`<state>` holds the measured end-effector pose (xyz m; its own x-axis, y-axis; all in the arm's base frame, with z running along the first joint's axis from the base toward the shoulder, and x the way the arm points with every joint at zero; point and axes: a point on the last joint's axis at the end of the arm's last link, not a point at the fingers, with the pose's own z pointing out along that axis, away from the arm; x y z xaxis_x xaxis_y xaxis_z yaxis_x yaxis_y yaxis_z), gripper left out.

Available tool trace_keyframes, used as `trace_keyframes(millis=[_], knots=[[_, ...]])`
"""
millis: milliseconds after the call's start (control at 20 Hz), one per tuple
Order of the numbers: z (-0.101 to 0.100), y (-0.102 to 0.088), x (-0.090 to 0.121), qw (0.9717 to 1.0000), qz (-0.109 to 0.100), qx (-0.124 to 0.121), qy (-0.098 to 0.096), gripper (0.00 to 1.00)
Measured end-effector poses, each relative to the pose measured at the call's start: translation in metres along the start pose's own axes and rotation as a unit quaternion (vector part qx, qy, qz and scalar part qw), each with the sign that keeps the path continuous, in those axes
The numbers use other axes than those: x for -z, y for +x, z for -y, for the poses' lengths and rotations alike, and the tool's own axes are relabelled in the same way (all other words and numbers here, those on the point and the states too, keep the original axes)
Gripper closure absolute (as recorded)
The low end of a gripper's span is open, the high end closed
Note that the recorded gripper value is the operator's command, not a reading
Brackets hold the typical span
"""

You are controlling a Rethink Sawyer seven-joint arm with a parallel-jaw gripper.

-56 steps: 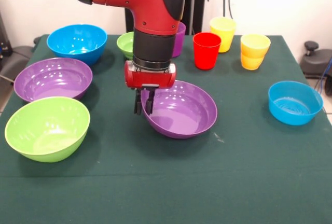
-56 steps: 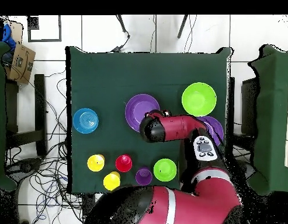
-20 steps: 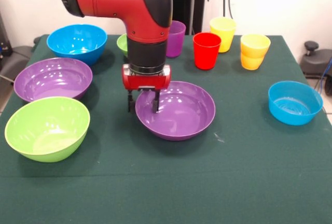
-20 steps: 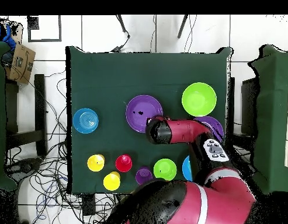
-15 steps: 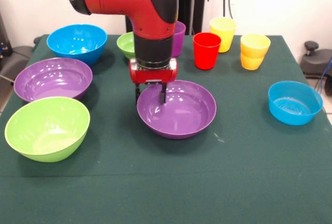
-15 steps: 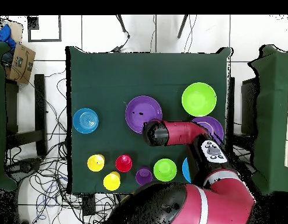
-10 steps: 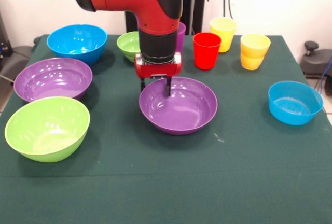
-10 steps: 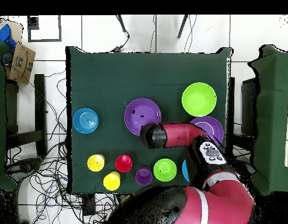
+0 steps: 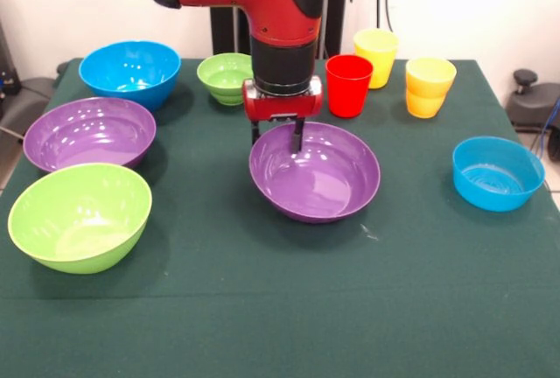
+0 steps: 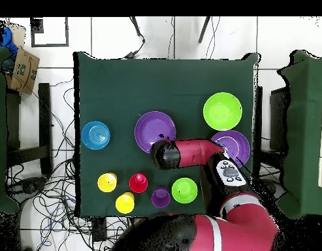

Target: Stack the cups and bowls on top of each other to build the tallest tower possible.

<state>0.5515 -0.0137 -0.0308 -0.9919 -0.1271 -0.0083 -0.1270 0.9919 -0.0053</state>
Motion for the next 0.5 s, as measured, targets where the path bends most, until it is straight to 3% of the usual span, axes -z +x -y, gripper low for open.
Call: trace_keyframes(millis=[500], knots=[[-0.0078,0.0010,0.0007,0.9999,-0.002,0.010,0.007,0.00]])
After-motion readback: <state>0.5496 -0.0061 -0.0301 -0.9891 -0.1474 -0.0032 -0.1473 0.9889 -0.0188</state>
